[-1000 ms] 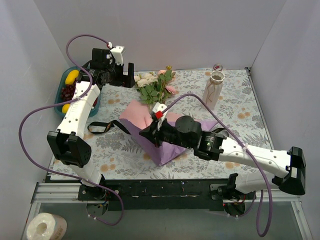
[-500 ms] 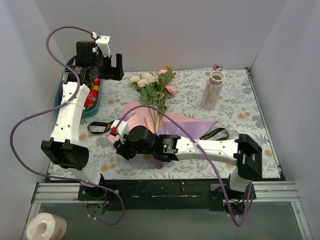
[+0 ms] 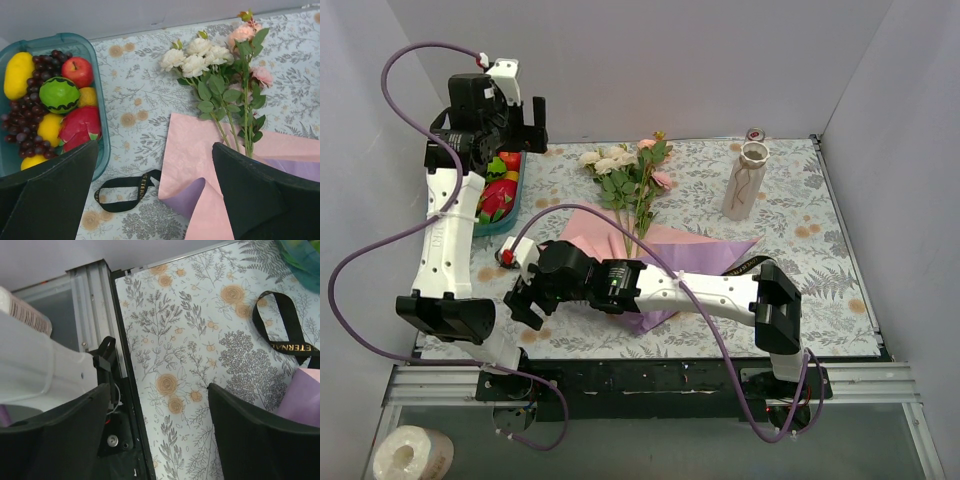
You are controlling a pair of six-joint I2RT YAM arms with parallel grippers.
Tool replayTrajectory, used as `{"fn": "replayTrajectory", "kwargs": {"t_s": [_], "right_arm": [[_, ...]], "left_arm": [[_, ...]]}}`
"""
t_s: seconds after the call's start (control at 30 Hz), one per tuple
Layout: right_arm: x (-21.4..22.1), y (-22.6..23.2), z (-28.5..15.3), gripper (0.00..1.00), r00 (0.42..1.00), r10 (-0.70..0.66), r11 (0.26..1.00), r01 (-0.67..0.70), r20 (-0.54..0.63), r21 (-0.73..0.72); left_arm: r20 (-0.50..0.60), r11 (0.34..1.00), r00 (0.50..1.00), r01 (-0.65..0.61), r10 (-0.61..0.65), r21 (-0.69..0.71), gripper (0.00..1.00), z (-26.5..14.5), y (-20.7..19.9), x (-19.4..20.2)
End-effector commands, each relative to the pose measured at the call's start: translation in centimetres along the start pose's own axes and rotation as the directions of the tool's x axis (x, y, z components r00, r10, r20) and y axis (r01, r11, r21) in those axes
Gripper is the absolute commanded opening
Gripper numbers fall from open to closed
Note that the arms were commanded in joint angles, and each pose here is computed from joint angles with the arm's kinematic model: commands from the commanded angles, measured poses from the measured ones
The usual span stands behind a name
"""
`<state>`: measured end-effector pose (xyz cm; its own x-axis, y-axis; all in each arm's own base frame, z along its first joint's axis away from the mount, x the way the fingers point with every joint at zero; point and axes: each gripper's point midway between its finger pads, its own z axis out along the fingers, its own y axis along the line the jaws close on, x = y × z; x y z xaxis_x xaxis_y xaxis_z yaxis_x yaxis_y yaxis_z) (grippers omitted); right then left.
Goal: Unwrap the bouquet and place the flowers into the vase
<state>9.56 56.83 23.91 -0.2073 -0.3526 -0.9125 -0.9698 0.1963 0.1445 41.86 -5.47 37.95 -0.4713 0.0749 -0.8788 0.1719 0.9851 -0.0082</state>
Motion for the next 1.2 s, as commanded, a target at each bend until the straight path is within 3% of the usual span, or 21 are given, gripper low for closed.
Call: {"fn": "replayTrajectory", "kwargs": {"t_s": [0.0,0.1,0.17,0.2,0.23,0.33,0.37,0.4,0.5,0.63,0.73,0.77,0.87,1.17], "right_arm": [[-3.6,2.7,-1.5,0.9,0.998,-0.02,0.994,0.026,0.06,-0.103],[-4.5,3.6,-2.3,0.91,0.998,-0.028,0.989,0.036,0.062,-0.144],[-5.2,2.9,-3.6,0.91,0.997,-0.042,0.994,0.049,0.071,-0.097],[-7.1,2.1,-6.3,0.91,0.991,-0.067,0.996,0.073,0.116,-0.052],[-6.0,0.5,-7.2,0.92,0.992,-0.079,0.997,0.079,0.101,0.004],[-8.4,-7.4,-14.0,0.93,0.983,-0.026,0.986,-0.005,0.184,0.165],[-5.7,-9.3,-14.6,0.93,0.99,0.015,0.989,-0.035,0.138,0.146],[-6.1,-14.2,-17.9,0.93,0.983,0.04,0.969,-0.082,0.179,0.233],[-1.0,-21.0,-21.9,0.93,0.98,0.126,0.937,-0.168,0.154,0.307],[2.6,-24.8,-25.0,0.93,0.957,0.201,0.899,-0.264,0.207,0.349],[5.5,-28.3,-26.2,0.84,0.919,0.31,0.838,-0.385,0.243,0.387],[7.1,-29.1,-25.3,0.71,0.909,0.36,0.83,-0.415,0.211,0.373],[10.1,-29.5,-23.9,0.58,0.891,0.436,0.814,-0.451,0.127,0.365],[15.5,-28.5,-21.8,0.37,0.849,0.524,0.783,-0.511,0.066,0.355]], "left_arm": [[0.05,0.993,0.997,0.063,-0.058,-0.098,0.98,-2.4,3.0,-1.5],[0.072,0.986,0.989,0.138,-0.131,-0.091,0.98,-4.0,5.5,-1.8],[0.081,0.981,0.983,0.17,-0.162,-0.096,0.98,-5.2,7.3,-1.4],[0.082,0.982,0.983,0.171,-0.165,-0.079,0.98,-5.5,7.4,-1.3],[0.081,0.984,0.982,0.176,-0.172,-0.043,0.98,-5.7,7.5,-1.1],[0.071,0.989,0.987,0.143,-0.146,0.048,0.98,-5.9,6.2,-0.7],[0.054,0.988,0.988,0.141,-0.145,0.07,0.98,-5.5,5.9,-0.4],[0.053,0.985,0.988,0.143,-0.149,0.091,0.98,-5.4,5.6,-0.5],[0.028,0.971,0.985,0.162,-0.17,0.178,0.98,-4.9,4.3,-0.4],[0.015,0.96,0.983,0.176,-0.183,0.22,0.98,-4.7,3.5,0.0],[0.015,0.958,0.983,0.174,-0.182,0.229,0.98,-4.4,3.5,-0.1],[0.01,0.957,0.983,0.175,-0.182,0.229,0.98,-4.5,3.5,-0.1],[0.006,0.961,0.985,0.167,-0.172,0.22,0.98,-4.5,3.7,0.0],[0.0,0.969,0.987,0.157,-0.16,0.192,0.98,-3.9,4.3,0.6]]}}
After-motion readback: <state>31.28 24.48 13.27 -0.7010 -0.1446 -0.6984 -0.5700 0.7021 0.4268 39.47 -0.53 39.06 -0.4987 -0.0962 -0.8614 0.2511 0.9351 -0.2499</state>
